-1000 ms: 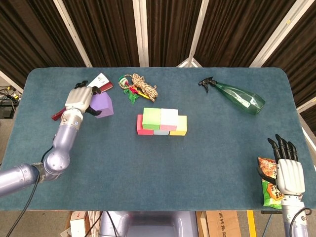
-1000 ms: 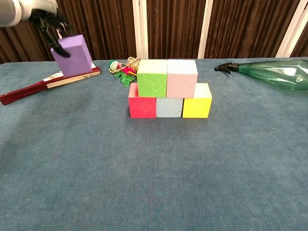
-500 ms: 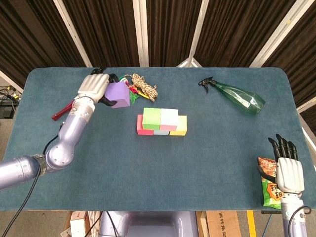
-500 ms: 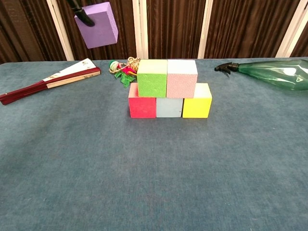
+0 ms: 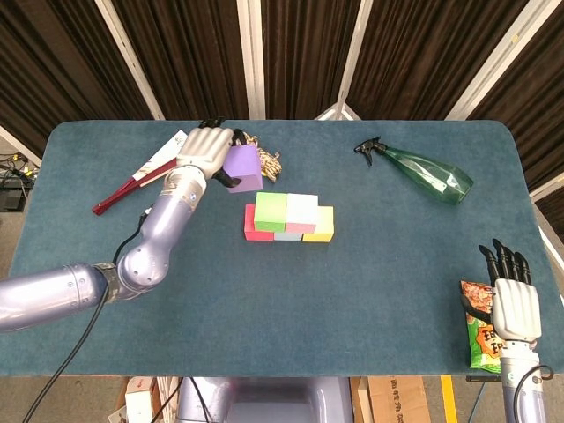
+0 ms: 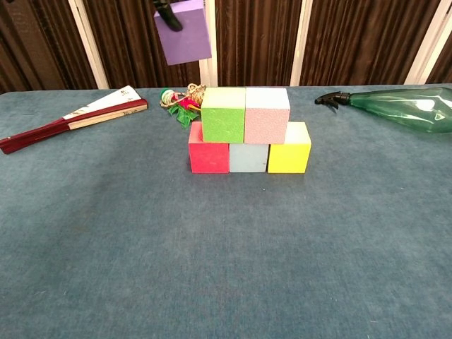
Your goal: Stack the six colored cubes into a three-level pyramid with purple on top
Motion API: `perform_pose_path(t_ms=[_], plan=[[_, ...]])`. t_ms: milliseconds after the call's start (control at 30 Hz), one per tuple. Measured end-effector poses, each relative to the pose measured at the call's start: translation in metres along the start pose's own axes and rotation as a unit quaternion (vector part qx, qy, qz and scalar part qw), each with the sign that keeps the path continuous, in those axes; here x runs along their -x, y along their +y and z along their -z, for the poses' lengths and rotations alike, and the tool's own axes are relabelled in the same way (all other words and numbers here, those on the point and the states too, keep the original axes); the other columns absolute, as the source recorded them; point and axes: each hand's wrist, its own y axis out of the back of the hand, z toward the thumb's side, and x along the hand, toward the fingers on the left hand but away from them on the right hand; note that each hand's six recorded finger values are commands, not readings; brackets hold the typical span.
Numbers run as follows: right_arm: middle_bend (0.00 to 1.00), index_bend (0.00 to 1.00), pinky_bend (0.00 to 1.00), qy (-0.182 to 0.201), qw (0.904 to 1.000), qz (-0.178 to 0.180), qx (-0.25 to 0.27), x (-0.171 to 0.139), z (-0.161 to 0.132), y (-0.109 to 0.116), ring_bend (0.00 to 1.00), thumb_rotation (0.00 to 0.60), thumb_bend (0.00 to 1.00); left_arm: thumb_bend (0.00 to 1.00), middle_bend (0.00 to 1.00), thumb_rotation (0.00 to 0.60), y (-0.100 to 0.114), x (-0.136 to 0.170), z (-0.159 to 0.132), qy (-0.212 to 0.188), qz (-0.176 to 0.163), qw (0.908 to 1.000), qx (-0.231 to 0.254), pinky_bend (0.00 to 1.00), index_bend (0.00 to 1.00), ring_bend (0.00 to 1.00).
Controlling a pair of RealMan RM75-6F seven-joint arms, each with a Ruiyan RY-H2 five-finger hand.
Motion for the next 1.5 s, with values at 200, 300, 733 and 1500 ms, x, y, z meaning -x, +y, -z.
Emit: perform_pose_path(t_ms=[200, 300, 733, 1500], plan=[[0.05, 0.14, 0.0, -0.002, 1.0, 0.002, 0.003, 0.001, 0.002, 0.002, 0.05, 0.6, 0.25, 0.31, 0.33, 0.6, 0.004, 0.002, -0.031, -0.01, -0.003, 0.9997, -0.023, 0.03, 0.28, 0.0], [0.05, 0.14, 0.0, -0.003, 1.0, 0.004, 0.005, 0.001, 0.003, 0.003, 0.05, 0.6, 0.25, 0.31, 0.33, 0.6, 0.003, 0.003, -0.04, -0.009, -0.002, 0.9994, -0.033, 0.03, 0.27, 0.0], [0.05, 0.14, 0.0, -0.005, 0.9999, 0.007, 0.011, 0.002, 0.005, 0.005, 0.05, 0.6, 0.25, 0.31, 0.31, 0.6, -0.02, 0.001, -0.074, -0.017, 0.014, 0.9987, -0.046, 0.03, 0.26, 0.0], [0.05, 0.14, 0.0, -0.002, 0.9997, 0.013, 0.019, 0.001, 0.005, 0.01, 0.05, 0.6, 0.25, 0.29, 0.31, 0.6, -0.039, 0.004, -0.083, -0.005, 0.022, 0.9992, -0.034, 0.03, 0.23, 0.0]])
